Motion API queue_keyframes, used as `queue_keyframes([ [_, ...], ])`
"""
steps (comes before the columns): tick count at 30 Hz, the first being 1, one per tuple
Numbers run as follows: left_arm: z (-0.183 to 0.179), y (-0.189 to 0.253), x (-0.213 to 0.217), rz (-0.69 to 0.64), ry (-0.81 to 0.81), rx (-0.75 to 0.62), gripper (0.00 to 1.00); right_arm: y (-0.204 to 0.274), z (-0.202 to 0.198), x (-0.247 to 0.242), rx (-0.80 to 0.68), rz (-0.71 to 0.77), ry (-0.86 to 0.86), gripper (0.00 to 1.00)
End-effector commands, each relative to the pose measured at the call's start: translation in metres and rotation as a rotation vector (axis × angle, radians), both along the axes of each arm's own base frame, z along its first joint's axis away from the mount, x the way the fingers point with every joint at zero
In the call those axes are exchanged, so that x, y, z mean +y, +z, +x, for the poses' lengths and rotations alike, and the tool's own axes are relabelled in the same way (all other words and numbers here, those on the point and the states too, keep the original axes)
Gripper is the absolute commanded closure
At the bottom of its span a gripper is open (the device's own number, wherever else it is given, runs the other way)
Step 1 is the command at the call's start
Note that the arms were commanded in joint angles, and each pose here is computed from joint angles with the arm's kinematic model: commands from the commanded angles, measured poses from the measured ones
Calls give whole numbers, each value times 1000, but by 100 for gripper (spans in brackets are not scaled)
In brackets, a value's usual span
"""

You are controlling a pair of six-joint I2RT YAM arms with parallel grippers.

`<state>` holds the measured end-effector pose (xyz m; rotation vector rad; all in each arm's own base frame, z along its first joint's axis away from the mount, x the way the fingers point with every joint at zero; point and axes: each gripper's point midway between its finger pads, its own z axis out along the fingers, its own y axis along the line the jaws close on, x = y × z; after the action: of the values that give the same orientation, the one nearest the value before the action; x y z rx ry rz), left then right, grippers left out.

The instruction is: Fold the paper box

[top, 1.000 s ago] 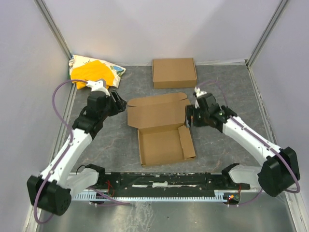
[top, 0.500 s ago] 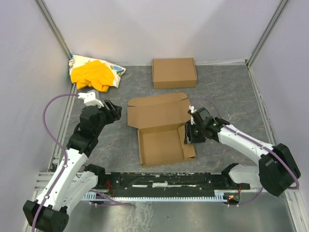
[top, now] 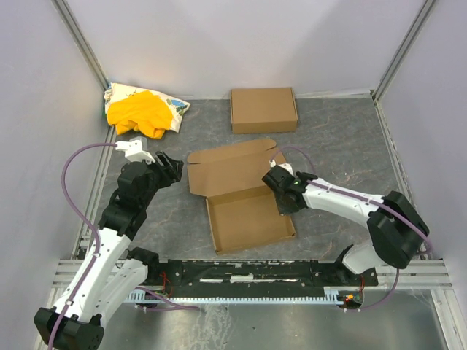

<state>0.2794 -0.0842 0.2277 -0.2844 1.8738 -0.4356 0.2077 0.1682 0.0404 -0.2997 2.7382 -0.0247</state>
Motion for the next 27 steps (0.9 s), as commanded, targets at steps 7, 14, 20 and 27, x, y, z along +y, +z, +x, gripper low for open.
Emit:
queue_keyframes([
  [7, 1, 9, -3, 13, -32, -43, 31, 3, 16, -41, -154, -329, -134, 99],
  [14, 1, 8, -4, 13, -36, -42, 31, -3, 16, -31, -143, -279, -124, 42],
  [20, 1, 8, -4, 13, -37, -40, 30, 2, 25, -18, -166, -222, -109, 29],
  [27, 0, 8, -3, 15, -33, -43, 30, -9, 45, -8, -152, -229, -121, 55],
])
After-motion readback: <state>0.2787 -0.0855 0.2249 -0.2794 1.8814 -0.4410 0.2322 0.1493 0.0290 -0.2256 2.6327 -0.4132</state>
